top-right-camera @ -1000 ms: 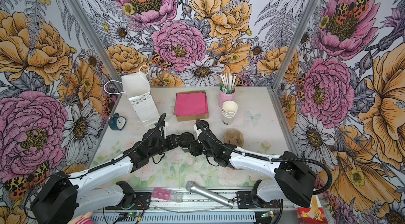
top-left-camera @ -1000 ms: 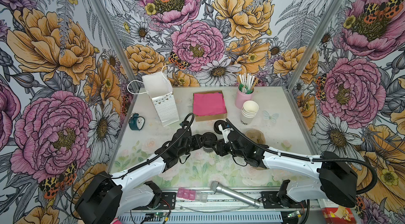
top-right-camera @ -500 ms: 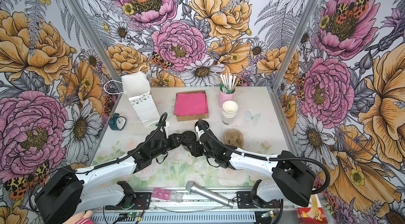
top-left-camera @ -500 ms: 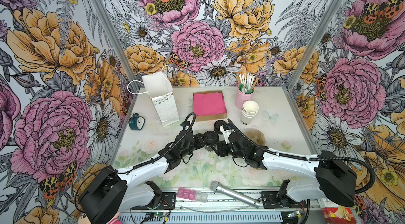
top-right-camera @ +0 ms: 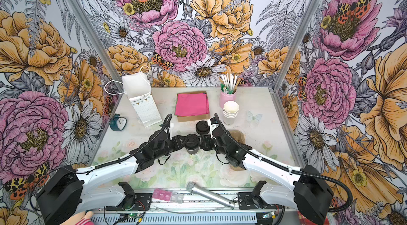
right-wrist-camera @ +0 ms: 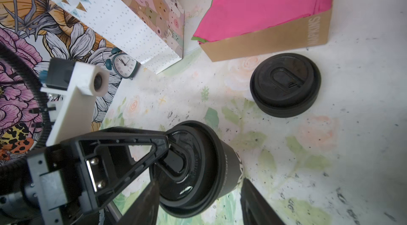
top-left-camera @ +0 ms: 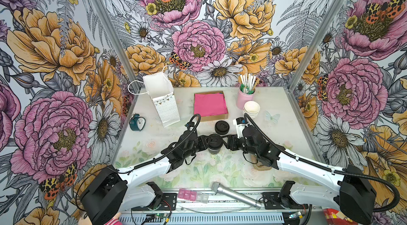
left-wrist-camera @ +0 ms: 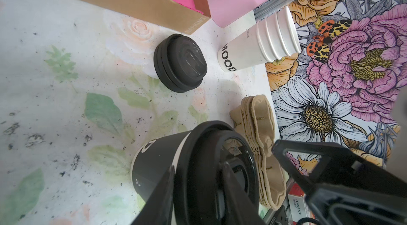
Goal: Pack a coffee takeout order
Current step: Close the lid on the coffee cup.
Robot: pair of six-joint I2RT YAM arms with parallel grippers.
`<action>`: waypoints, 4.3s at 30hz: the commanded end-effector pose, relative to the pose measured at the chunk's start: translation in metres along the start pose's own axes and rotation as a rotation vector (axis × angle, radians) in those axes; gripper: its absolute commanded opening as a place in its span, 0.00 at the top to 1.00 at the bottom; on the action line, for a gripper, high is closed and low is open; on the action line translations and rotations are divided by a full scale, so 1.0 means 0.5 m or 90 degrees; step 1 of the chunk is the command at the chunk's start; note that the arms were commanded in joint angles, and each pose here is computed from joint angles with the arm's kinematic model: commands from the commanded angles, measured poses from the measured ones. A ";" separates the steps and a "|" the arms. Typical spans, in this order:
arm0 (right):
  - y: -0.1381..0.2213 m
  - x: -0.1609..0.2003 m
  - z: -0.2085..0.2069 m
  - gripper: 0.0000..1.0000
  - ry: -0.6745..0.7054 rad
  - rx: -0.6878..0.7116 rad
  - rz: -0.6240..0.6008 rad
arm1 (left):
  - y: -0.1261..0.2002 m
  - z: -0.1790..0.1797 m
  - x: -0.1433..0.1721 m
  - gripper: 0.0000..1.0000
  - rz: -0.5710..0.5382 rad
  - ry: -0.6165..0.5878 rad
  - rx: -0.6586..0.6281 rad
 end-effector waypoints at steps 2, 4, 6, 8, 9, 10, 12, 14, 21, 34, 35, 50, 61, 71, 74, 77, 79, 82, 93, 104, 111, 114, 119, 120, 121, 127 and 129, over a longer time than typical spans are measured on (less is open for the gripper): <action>-0.025 -0.020 -0.004 0.39 -0.030 0.020 0.035 | 0.009 0.151 0.092 0.64 0.164 -0.024 -0.233; -0.047 -0.004 -0.008 0.37 -0.038 0.021 0.075 | 0.008 0.142 0.088 0.64 0.162 -0.027 -0.230; -0.062 0.013 -0.014 0.36 -0.047 0.024 0.101 | 0.007 0.136 0.085 0.61 0.161 -0.028 -0.226; -0.070 0.028 -0.023 0.36 -0.050 0.033 0.117 | 0.007 0.130 0.083 0.58 0.161 -0.028 -0.220; -0.072 0.033 -0.027 0.37 -0.050 0.039 0.120 | 0.008 0.125 0.080 0.55 0.160 -0.029 -0.215; -0.073 0.039 -0.032 0.38 -0.050 0.047 0.124 | 0.009 0.121 0.078 0.52 0.158 -0.030 -0.212; -0.074 0.046 -0.037 0.38 -0.048 0.053 0.128 | 0.013 0.110 0.070 0.47 0.152 -0.032 -0.205; -0.075 0.052 -0.042 0.39 -0.046 0.060 0.132 | 0.018 0.098 0.061 0.42 0.144 -0.030 -0.191; -0.075 0.063 -0.052 0.41 -0.045 0.075 0.136 | 0.069 0.052 0.025 0.32 0.093 0.003 -0.107; -0.070 0.062 -0.049 0.41 -0.040 0.073 0.130 | 0.133 0.042 0.030 0.34 0.065 0.122 0.031; -0.069 0.060 -0.045 0.41 -0.037 0.070 0.128 | 0.133 0.039 0.032 0.35 0.066 0.128 0.044; -0.047 0.027 0.008 0.38 -0.011 0.017 0.092 | 0.104 0.031 0.063 0.45 0.081 0.202 0.140; -0.058 0.051 0.013 0.38 -0.015 0.025 0.114 | 0.088 0.021 0.063 0.46 0.081 0.185 0.148; -0.065 0.073 0.021 0.38 -0.013 0.024 0.134 | 0.053 0.067 0.087 0.52 0.106 0.191 0.069; -0.069 0.083 0.019 0.38 -0.014 0.027 0.143 | 0.046 0.082 0.093 0.58 0.106 0.192 0.046; -0.070 0.094 0.016 0.38 -0.018 0.031 0.152 | 0.040 0.097 0.099 0.62 0.107 0.193 0.025; -0.069 0.102 0.011 0.38 -0.022 0.035 0.157 | 0.037 0.102 0.103 0.64 0.107 0.192 0.015; -0.069 0.116 0.002 0.38 -0.028 0.045 0.168 | 0.032 0.110 0.108 0.65 0.107 0.189 0.001; -0.068 0.165 -0.031 0.38 -0.049 0.079 0.203 | 0.016 0.151 0.139 0.69 0.124 0.173 -0.069; -0.061 0.187 -0.045 0.38 -0.048 0.089 0.218 | 0.012 0.162 0.159 0.67 0.137 0.149 -0.106; -0.058 0.183 -0.040 0.39 -0.041 0.078 0.216 | 0.044 0.142 0.134 0.69 0.100 0.117 -0.124; -0.054 0.173 -0.033 0.38 -0.037 0.069 0.204 | 0.060 0.140 0.125 0.65 0.083 0.118 -0.110; -0.050 0.156 -0.034 0.37 -0.041 0.065 0.189 | 0.081 0.119 0.105 0.56 0.061 0.118 -0.056; -0.050 0.155 -0.036 0.37 -0.043 0.065 0.189 | 0.085 0.111 0.098 0.53 0.053 0.119 -0.043; -0.050 0.154 -0.040 0.37 -0.046 0.067 0.189 | 0.088 0.103 0.091 0.51 0.048 0.118 -0.031; -0.049 0.145 -0.048 0.37 -0.053 0.073 0.182 | 0.093 0.053 0.062 0.42 0.051 0.097 0.017; -0.049 0.144 -0.051 0.37 -0.054 0.076 0.182 | 0.091 0.033 0.057 0.40 0.060 0.089 0.035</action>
Point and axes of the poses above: each gripper's point midway between its finger pads, its own y axis back along the fingers, its own z axis along the line the jaws close on, x = y × z, the point moved 8 cm from there along y, back along the fingers, and after that the axes turned 10 degrees about y, right-handed, at the moved point
